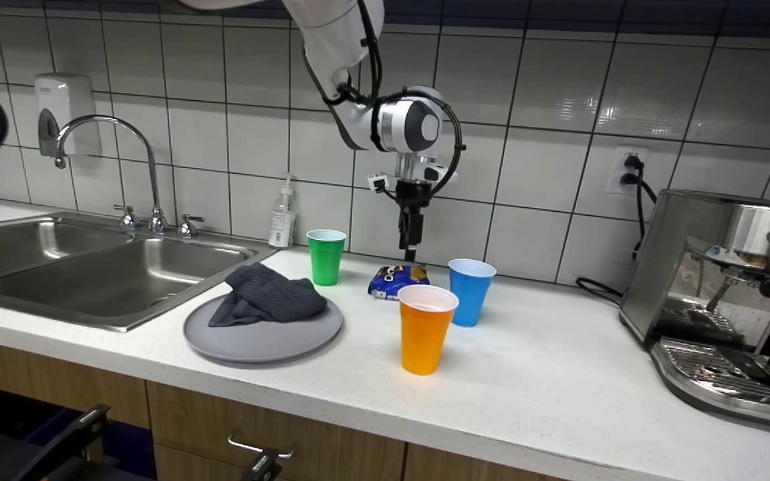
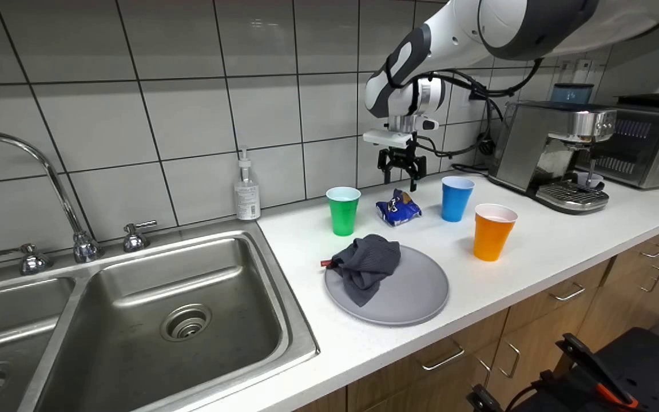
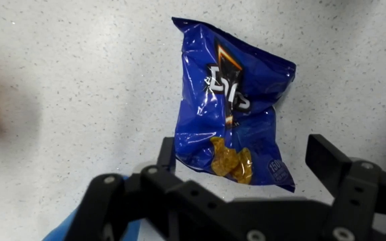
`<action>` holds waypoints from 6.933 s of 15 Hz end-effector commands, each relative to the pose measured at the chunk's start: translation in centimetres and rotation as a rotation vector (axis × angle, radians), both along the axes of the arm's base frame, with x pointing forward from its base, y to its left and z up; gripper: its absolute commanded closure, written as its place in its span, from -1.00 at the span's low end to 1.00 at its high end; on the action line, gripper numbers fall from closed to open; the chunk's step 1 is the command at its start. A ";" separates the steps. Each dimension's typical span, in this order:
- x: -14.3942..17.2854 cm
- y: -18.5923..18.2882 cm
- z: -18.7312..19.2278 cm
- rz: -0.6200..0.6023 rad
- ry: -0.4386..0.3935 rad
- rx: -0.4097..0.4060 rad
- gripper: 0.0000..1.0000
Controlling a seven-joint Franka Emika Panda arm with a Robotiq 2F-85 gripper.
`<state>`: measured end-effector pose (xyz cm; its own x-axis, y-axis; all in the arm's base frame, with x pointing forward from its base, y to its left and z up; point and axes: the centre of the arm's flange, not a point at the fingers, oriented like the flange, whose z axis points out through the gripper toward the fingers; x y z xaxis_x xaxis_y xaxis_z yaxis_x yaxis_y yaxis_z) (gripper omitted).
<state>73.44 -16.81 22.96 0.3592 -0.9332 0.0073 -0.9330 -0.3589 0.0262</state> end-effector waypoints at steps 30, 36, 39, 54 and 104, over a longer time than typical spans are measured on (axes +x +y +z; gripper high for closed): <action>-17.7 8.2 7.8 0.304 0.108 0.173 -1.00; -18.0 9.1 7.5 0.251 0.091 0.172 -1.00; -18.2 10.0 7.2 0.217 0.058 0.155 -1.00; -19.8 18.2 1.5 0.240 -0.043 0.073 -1.00; -17.2 22.1 2.3 0.217 0.009 0.008 0.95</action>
